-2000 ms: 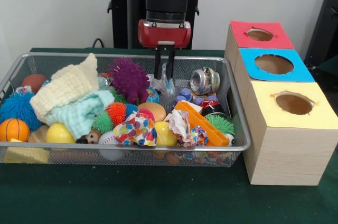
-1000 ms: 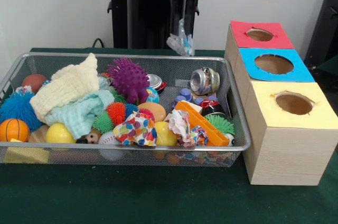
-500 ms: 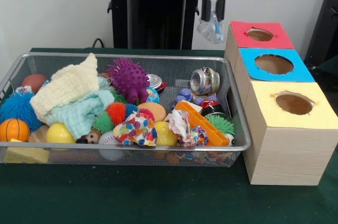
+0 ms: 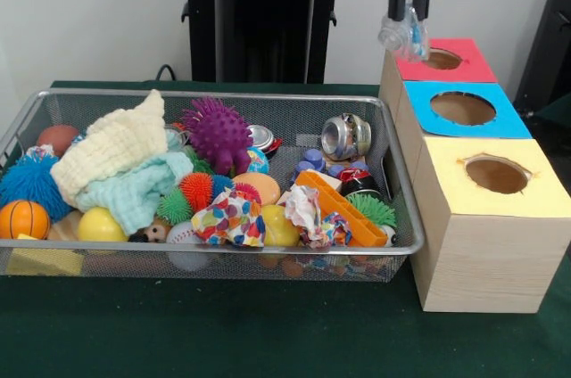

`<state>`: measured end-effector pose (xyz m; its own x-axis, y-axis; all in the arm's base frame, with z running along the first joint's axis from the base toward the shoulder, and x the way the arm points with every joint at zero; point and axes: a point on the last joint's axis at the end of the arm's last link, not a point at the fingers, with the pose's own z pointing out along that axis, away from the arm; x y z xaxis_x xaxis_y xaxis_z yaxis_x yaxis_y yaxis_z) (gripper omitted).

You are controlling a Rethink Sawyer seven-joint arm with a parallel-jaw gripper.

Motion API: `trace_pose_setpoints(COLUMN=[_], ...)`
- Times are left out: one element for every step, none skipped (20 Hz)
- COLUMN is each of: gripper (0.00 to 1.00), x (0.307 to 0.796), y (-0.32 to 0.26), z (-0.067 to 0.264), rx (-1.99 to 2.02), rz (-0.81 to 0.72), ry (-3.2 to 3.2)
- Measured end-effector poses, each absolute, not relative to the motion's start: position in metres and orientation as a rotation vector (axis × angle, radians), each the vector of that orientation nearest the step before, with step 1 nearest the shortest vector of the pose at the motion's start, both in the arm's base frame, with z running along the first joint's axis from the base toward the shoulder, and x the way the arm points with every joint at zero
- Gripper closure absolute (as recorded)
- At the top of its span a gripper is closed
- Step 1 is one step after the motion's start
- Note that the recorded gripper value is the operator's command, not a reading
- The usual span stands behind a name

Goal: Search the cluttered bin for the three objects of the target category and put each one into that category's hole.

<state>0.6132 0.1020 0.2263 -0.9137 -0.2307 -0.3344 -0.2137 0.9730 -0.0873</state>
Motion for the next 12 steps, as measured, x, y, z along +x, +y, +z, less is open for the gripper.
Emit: trace_pose_setpoints(gripper=[1.0, 1.0, 1.0, 1.0, 1.0, 1.0, 1.0, 1.0, 1.0, 1.0, 1.0, 1.0], x=[0.613, 0.613, 0.612, 0.612, 0.611, 0.611, 0.611, 0.611, 0.61, 0.609, 0.608, 0.608], y=[0.103, 0.105, 0.107, 0.109, 0.112, 0.114, 0.115, 0.116, 0.118, 0.123, 0.124, 0.125], z=[0.228, 0.229, 0.231, 0.233, 0.234, 0.235, 0.235, 0.235, 0.235, 0.233, 0.232, 0.232], rx=[-0.322, -0.323, -0.323, -0.323, -0.319, -0.315, -0.314, -0.313, -0.312, -0.311, -0.311, -0.311], rz=[-0.07, -0.071, -0.073, -0.076, -0.079, -0.08, -0.08, -0.08, -0.079, -0.077, -0.076, -0.076], ry=[2.77, 2.768, 2.765, 2.763, 2.761, 2.761, 2.761, 2.762, 2.762, 2.768, 2.77, 2.772])
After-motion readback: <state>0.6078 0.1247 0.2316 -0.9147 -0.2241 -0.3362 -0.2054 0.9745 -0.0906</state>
